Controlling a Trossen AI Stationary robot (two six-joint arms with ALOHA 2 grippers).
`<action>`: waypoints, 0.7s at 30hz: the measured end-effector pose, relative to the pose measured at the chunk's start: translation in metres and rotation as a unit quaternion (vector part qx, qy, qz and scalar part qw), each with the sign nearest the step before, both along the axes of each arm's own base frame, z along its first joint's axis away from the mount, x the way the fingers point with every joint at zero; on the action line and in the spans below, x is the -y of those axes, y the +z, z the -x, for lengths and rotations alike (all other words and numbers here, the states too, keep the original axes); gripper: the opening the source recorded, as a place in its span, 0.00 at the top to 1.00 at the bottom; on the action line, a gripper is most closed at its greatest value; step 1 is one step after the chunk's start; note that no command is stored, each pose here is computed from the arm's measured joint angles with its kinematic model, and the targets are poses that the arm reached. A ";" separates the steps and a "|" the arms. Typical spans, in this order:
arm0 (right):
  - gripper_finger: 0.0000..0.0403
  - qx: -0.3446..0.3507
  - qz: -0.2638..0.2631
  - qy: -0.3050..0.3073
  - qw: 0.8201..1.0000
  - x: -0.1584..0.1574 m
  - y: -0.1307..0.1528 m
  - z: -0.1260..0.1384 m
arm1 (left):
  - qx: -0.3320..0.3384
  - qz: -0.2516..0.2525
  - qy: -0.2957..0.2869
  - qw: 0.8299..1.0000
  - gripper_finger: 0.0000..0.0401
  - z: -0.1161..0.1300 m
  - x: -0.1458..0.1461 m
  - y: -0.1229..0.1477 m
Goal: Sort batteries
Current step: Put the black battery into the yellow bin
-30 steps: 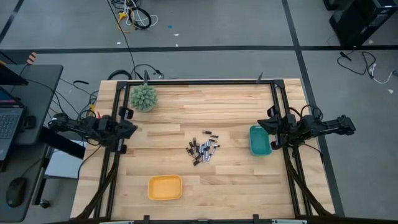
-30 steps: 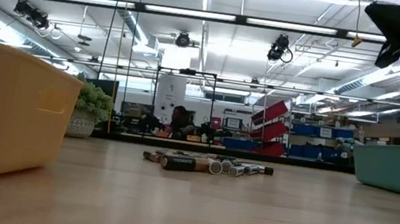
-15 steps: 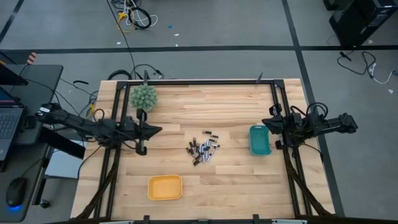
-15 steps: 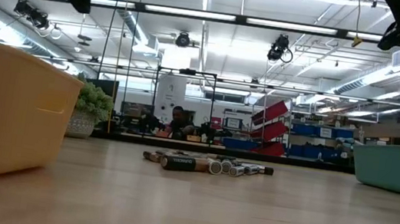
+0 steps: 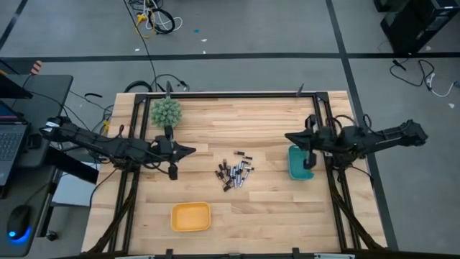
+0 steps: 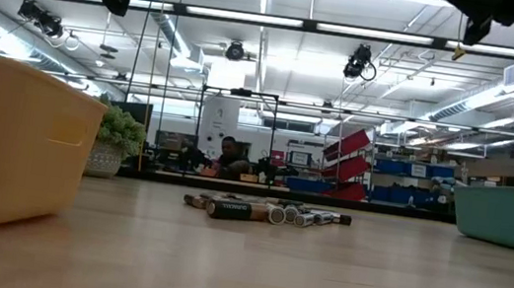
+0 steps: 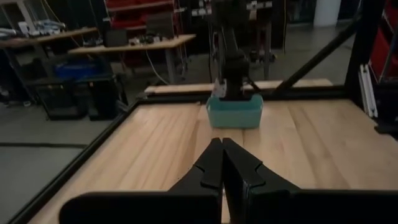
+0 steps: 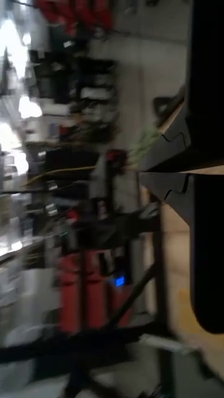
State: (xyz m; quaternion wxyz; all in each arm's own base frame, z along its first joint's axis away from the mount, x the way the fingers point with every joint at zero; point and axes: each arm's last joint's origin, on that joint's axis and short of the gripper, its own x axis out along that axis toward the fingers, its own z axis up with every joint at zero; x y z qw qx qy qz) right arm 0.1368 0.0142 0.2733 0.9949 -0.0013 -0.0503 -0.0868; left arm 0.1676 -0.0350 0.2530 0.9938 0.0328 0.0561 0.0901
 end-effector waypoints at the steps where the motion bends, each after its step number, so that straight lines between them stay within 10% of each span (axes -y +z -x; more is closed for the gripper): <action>1: 1.00 -0.017 0.003 -0.002 1.000 -0.001 0.003 -0.004 | -0.003 0.000 0.000 1.000 0.99 0.000 0.000 -0.001; 21: 1.00 -0.188 -0.015 0.000 0.982 -0.010 0.004 -0.050 | -0.090 -0.020 -0.023 0.995 0.99 -0.034 0.011 -0.037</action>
